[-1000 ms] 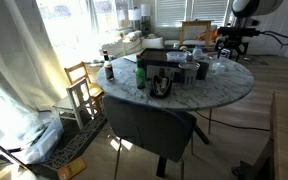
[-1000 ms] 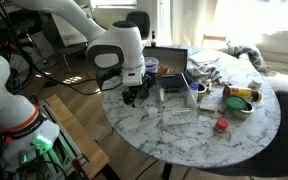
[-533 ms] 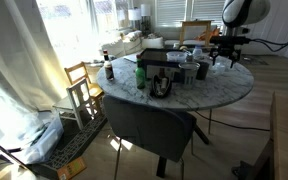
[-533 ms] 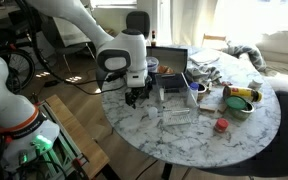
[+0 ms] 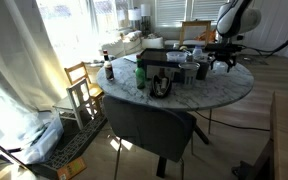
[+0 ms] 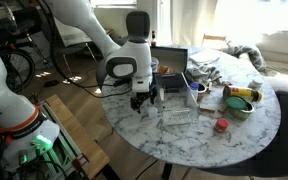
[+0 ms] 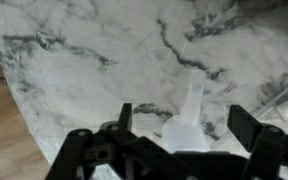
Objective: Turn the small plastic cup over
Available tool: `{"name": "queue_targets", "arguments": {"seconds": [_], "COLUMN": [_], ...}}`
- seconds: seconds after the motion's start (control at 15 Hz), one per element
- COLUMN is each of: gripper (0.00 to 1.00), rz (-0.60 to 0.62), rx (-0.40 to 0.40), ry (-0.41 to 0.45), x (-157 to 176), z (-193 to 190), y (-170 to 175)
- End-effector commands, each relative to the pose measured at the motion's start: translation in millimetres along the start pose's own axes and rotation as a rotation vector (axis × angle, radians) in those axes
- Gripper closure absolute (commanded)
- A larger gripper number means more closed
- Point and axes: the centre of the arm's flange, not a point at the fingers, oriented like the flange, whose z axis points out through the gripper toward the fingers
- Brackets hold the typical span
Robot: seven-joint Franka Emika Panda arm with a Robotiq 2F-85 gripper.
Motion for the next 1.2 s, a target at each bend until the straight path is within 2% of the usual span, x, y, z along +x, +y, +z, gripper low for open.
{"name": "queue_targets", "arguments": {"seconds": [0.0,0.2,0.53,0.6,0.73,1.13], "gripper": [0.32,0.58,0.95,0.99,0.95,0.95], "rz": [0.020,0.015,0.004,0.003,-0.001,-0.050], "rx": [-0.008,-0.004,0.005,0.005,0.004,-0.008], "ry": [0.031,0.039,0.047,0.048,0.049,0.033], "x": [3,3,0,0,-1,-11], "z": [16,18,16,15,13,-13], "y": [-10,-12,-16,-17,-16,-3]}}
